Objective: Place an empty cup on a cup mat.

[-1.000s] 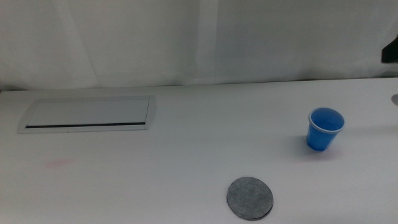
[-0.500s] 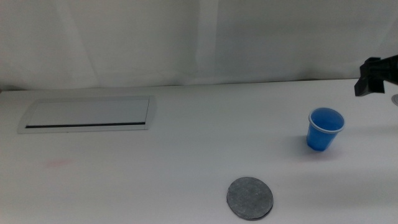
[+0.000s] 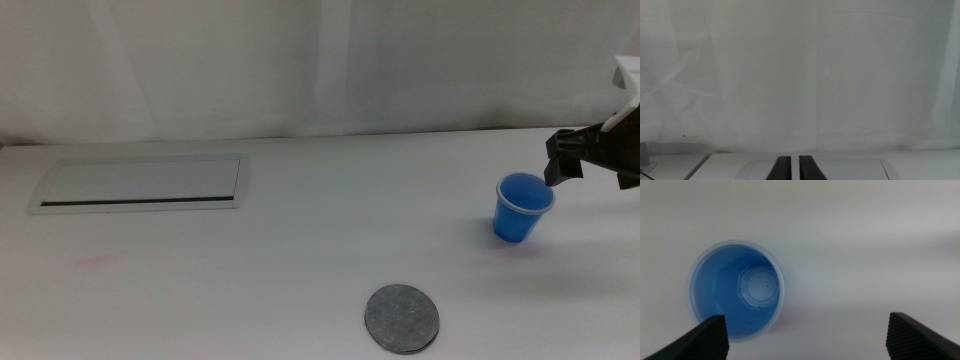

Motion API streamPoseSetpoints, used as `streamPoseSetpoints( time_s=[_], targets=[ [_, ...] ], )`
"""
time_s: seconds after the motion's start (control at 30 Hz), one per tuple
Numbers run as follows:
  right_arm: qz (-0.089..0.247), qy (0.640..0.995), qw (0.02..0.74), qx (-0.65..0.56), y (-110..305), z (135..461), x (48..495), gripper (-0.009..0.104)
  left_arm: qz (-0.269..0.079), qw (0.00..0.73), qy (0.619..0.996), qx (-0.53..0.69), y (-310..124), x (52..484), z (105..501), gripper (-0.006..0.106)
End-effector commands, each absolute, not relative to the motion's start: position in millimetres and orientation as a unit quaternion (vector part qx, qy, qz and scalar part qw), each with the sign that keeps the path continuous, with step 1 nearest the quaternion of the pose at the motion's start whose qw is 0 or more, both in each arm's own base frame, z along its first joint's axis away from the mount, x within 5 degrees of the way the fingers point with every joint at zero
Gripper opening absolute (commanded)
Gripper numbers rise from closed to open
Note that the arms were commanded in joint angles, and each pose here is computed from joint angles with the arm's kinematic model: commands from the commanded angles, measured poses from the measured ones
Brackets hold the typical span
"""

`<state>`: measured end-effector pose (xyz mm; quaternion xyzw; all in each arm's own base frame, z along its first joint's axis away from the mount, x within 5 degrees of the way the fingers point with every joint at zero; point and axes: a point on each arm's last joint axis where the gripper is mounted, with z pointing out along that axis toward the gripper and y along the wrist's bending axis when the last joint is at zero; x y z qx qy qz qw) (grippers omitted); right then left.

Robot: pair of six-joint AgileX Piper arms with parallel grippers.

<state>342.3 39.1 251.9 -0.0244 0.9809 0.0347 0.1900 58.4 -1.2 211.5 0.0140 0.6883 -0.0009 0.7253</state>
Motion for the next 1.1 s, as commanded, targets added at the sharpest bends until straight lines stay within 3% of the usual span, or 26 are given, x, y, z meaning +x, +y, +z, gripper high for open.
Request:
streamPoseSetpoints(
  time_s=[0.0,0.87,1.07],
  targets=[
    [0.031,0.980,0.193,-0.033,40.8,245.4,348.5,0.084,-0.003,0.714,0.700,0.011,-1.1,59.4,198.8,-0.003],
    [0.051,0.988,0.148,-0.009,47.4,181.5,375.3,0.084,-0.003,0.714,0.700,0.011,-1.1,59.4,198.8,-0.003],
    [0.053,0.990,0.132,-0.005,48.1,170.9,376.6,0.072,-0.003,0.714,0.700,0.011,-1.1,59.4,198.8,-0.003]
  ],
)
